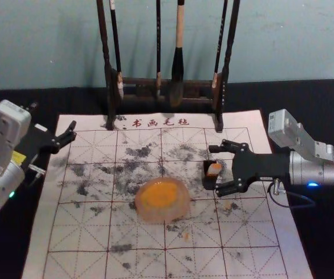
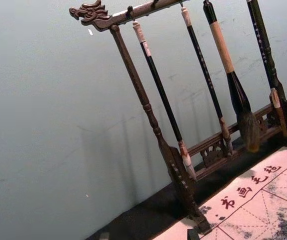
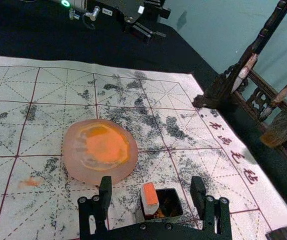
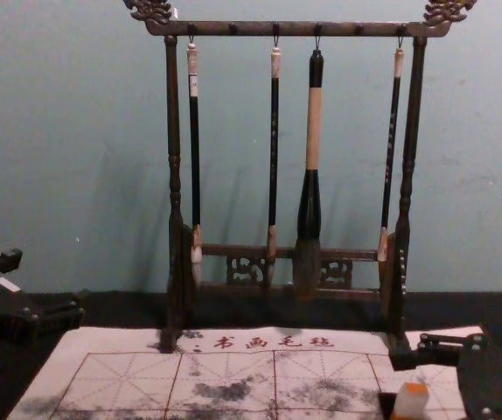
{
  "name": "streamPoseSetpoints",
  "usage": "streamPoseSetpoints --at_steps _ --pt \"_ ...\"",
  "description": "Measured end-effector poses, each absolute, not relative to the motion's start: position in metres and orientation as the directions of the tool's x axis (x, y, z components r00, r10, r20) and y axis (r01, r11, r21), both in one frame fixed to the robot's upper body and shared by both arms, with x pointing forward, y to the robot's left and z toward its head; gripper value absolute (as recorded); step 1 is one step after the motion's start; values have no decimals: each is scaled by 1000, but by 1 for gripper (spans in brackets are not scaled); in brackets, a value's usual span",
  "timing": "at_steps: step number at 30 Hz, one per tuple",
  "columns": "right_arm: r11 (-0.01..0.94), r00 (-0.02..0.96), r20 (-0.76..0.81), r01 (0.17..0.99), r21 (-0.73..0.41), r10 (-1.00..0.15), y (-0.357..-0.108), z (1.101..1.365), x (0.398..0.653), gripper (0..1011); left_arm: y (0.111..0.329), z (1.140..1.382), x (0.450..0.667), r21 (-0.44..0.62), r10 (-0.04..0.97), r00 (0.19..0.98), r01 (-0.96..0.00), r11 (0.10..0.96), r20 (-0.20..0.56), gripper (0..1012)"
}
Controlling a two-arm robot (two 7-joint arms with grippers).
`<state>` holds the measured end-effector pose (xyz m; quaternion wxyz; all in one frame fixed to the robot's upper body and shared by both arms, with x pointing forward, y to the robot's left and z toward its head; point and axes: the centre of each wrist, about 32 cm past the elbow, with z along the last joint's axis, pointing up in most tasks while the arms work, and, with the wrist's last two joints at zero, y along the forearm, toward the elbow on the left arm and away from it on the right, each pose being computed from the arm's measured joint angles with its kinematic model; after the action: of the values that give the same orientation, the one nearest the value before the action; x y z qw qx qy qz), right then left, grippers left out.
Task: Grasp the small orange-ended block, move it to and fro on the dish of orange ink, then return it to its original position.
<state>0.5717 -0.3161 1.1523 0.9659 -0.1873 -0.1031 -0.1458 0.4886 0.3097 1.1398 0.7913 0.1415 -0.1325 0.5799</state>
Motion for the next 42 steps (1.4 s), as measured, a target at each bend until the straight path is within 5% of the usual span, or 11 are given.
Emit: streamPoseSetpoints --at_steps 8,13,34,42 --pt "888 936 255 321 -331 -244 -316 1153 572 1000 310 1140 489 70 880 292 -955 287 374 1001" --pt "888 936 254 321 -330 -244 -316 1153 572 908 310 1140 489 70 880 292 -955 287 374 1001" --pt "888 936 254 322 -328 -245 -316 1152 572 233 310 1140 489 70 880 292 -955 287 374 1001" --pt "888 936 254 322 -328 -245 -316 1152 572 133 310 1140 489 70 880 292 -955 287 374 1001"
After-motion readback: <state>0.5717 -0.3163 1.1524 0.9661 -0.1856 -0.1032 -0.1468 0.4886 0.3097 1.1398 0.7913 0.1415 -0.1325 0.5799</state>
